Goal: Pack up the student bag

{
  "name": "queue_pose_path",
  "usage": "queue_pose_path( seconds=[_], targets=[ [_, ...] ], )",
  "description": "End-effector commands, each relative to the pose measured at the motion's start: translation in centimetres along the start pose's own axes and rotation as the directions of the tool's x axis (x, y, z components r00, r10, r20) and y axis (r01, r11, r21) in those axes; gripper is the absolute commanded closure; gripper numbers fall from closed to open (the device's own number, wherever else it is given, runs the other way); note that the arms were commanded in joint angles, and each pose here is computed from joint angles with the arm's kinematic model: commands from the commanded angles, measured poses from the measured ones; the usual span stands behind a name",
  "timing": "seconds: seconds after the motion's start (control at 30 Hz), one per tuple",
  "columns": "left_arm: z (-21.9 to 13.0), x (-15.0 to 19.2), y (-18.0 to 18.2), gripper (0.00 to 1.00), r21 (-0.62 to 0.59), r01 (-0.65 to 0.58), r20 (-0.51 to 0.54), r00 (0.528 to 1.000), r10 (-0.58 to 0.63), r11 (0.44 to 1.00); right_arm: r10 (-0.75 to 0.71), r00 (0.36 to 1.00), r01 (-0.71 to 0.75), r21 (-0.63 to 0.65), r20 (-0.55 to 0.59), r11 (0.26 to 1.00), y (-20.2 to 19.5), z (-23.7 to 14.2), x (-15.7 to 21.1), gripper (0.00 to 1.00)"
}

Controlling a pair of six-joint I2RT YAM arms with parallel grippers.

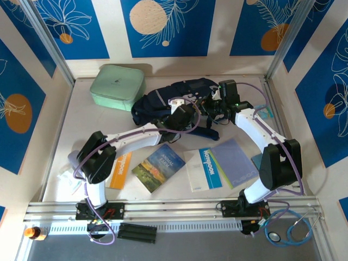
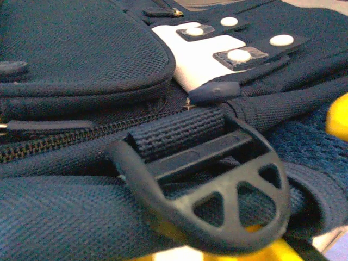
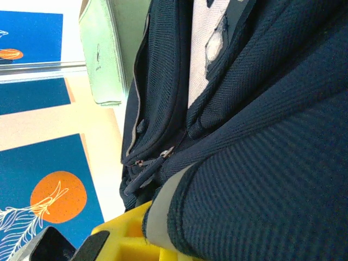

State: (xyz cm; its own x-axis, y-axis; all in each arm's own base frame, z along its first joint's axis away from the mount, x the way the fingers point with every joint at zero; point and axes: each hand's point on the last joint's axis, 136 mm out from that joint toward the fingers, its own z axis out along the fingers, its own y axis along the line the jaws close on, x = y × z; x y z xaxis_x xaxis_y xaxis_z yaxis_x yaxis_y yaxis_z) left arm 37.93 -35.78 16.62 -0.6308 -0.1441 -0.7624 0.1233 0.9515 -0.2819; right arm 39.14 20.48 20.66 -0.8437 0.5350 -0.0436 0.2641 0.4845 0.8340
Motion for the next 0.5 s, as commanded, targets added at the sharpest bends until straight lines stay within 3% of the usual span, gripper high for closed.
queue_pose_path(
  seconds=[0.0, 0.17, 0.47],
  targets=[
    [0.1, -1.7, 0.1, 0.83, -0.023, 0.003, 0.043, 0.999, -0.002, 1.000, -0.047, 0.997, 0.043, -0.084, -0.054, 0.996, 3.0, -0.4, 1.1, 0.98],
    [0.1, -1.4, 0.3, 0.95, -0.027, -0.005, 0.032, 0.999, 0.006, 1.000, -0.052, 0.998, 0.048, -0.073, -0.042, 0.996, 2.9, -0.4, 0.9, 1.00],
    [-0.6, 0.1, 2.1, 1.00, -0.010, -0.005, -0.069, 0.998, 0.004, 1.000, -0.069, 0.998, 0.068, -0.042, -0.008, 0.997, 2.7, -0.7, -0.1, 1.00]
  ],
)
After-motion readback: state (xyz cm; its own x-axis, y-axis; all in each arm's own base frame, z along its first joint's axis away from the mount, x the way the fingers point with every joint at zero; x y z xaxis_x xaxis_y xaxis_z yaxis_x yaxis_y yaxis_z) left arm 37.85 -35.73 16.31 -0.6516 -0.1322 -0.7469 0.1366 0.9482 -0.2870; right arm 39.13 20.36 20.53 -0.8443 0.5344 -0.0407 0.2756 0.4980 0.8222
